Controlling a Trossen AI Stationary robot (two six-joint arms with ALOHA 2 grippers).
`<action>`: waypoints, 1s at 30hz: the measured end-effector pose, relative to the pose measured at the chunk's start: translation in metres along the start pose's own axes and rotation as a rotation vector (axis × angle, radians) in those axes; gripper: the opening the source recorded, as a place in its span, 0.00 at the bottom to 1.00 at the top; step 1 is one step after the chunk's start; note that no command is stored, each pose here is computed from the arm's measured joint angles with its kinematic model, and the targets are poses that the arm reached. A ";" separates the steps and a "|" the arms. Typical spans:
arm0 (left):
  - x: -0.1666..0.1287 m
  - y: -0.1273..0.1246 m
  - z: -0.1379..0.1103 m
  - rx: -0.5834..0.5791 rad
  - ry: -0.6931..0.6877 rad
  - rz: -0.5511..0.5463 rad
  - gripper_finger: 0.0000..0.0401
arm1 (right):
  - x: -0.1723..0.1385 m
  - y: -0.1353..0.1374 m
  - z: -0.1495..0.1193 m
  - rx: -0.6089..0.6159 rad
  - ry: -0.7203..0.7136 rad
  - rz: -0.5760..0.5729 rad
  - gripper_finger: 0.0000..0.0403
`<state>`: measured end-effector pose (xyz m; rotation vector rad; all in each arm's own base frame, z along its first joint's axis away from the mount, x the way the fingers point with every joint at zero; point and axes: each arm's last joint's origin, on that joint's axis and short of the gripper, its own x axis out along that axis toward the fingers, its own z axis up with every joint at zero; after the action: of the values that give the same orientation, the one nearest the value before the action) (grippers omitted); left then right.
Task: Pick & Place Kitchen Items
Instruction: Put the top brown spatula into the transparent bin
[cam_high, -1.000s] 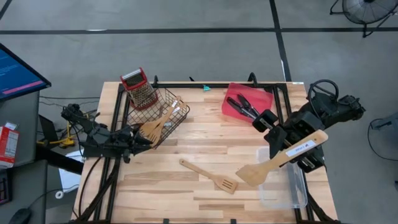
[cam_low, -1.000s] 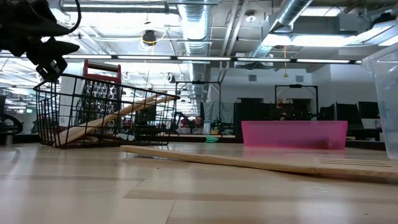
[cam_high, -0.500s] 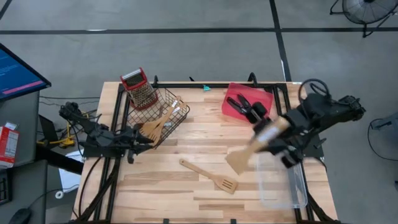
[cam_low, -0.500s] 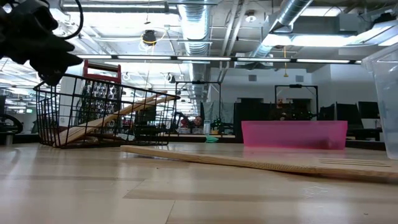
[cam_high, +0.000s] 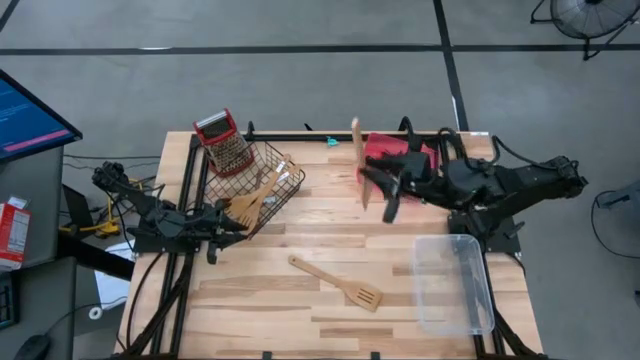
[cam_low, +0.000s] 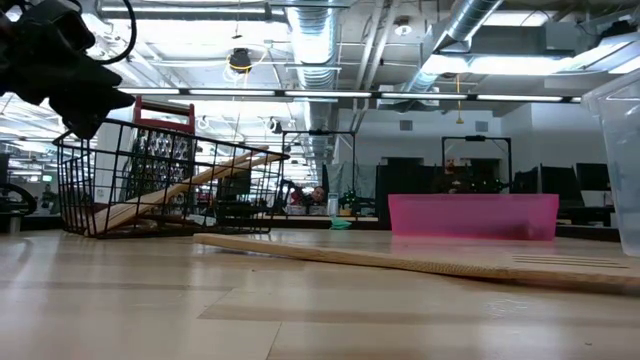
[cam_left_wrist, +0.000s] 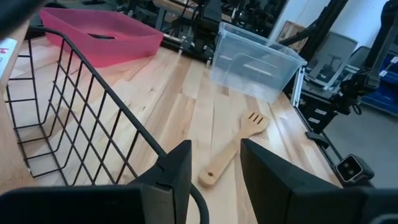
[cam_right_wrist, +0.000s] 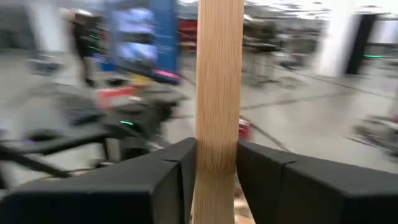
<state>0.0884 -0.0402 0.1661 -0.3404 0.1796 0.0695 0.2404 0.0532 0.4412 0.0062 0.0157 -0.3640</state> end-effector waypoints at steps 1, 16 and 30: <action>0.000 0.000 0.000 -0.003 -0.004 -0.001 0.29 | 0.003 -0.002 -0.002 -0.013 0.016 -0.047 0.25; -0.009 -0.002 0.022 -0.211 -0.218 -0.053 0.29 | 0.018 -0.020 -0.021 0.017 0.146 -0.214 0.25; -0.020 -0.019 0.023 -0.092 -0.007 -0.702 0.29 | 0.002 -0.012 -0.042 0.151 0.320 -0.216 0.25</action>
<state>0.0744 -0.0509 0.1973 -0.4783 0.0422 -0.6157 0.2377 0.0411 0.3988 0.2132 0.3073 -0.5765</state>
